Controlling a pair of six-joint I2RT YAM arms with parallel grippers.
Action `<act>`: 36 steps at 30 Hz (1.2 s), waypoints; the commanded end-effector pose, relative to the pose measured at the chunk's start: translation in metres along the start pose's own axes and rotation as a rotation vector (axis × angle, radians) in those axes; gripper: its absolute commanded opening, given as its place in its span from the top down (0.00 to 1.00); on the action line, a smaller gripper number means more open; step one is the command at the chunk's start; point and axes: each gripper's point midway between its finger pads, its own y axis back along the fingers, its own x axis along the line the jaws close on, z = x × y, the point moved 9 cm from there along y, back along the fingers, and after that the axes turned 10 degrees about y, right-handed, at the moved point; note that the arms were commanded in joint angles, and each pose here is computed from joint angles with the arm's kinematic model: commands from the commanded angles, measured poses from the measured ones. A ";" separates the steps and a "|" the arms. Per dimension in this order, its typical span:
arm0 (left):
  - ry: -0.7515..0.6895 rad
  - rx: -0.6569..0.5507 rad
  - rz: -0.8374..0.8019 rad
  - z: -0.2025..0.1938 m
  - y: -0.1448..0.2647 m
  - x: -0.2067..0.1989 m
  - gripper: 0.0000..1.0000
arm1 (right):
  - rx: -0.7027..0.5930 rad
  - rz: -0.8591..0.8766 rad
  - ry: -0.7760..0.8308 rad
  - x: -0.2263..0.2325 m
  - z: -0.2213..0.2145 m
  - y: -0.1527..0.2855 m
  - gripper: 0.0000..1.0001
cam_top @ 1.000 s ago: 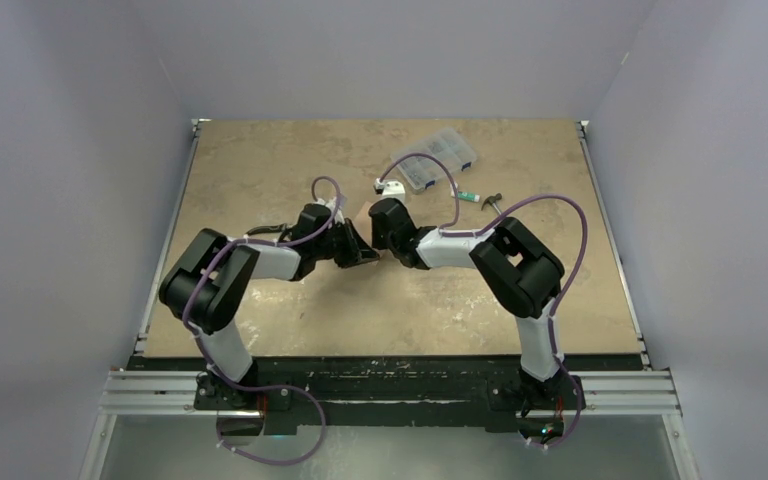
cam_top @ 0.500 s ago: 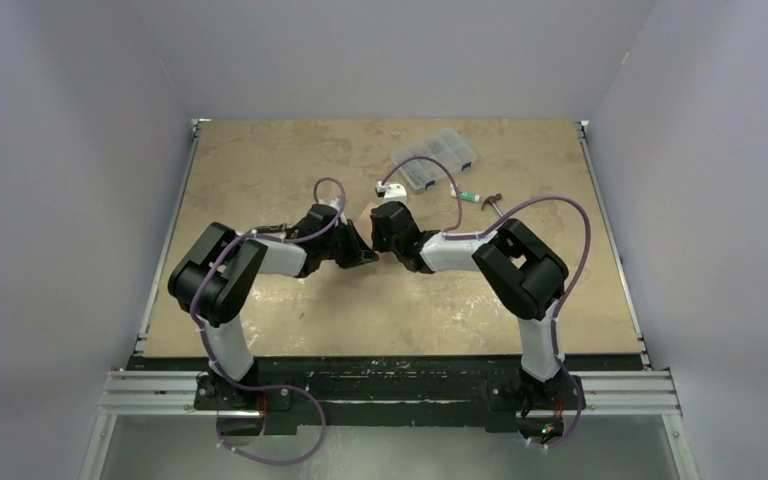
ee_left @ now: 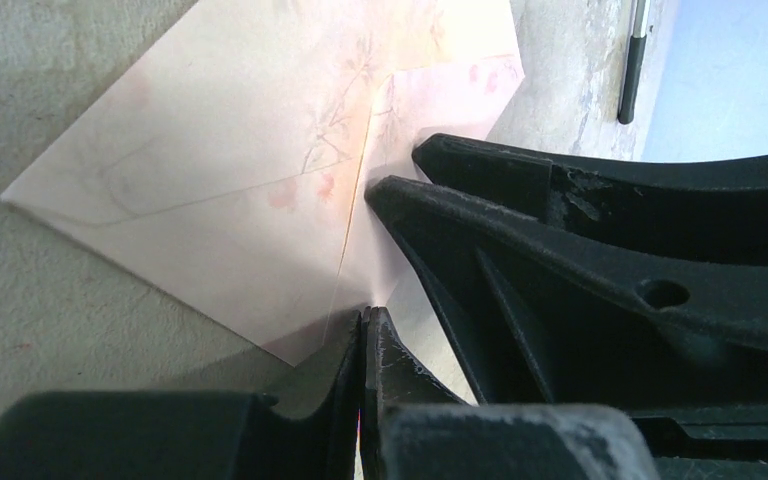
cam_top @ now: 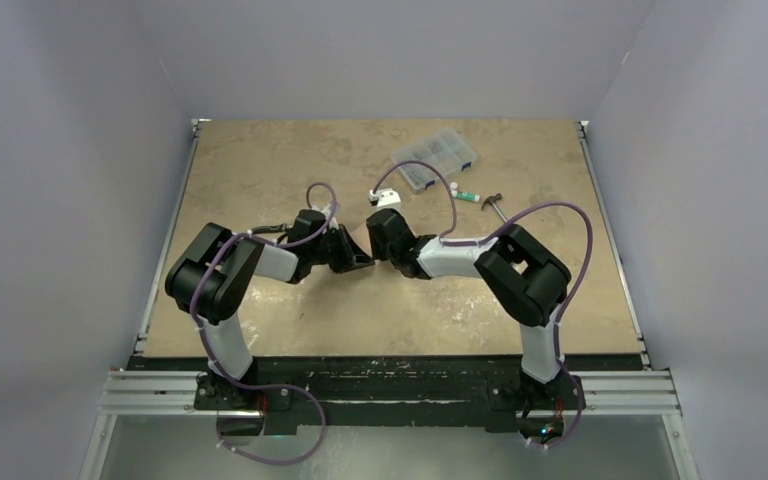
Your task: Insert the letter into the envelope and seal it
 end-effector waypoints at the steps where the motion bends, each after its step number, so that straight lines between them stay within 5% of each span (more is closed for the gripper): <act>1: 0.061 0.047 0.267 -0.020 0.007 0.058 1.00 | 0.498 -0.119 0.088 -0.016 -0.109 0.005 0.69; 6: 0.062 0.057 0.276 -0.024 0.009 0.062 1.00 | 0.519 -0.225 0.057 -0.026 -0.108 -0.003 0.77; 14: 0.055 0.055 0.281 -0.023 0.010 0.064 1.00 | 0.494 -0.258 0.020 -0.027 -0.089 -0.013 0.75; 21: 0.056 0.049 0.280 -0.023 0.011 0.063 1.00 | 0.367 -0.264 -0.049 -0.038 -0.042 -0.013 0.75; 26: 0.058 0.041 0.271 -0.021 0.011 0.060 1.00 | 0.285 -0.265 -0.034 -0.039 -0.013 -0.007 0.86; 36: 0.050 0.036 0.259 -0.014 0.007 0.053 1.00 | 0.028 0.068 -0.032 -0.019 0.052 0.039 0.90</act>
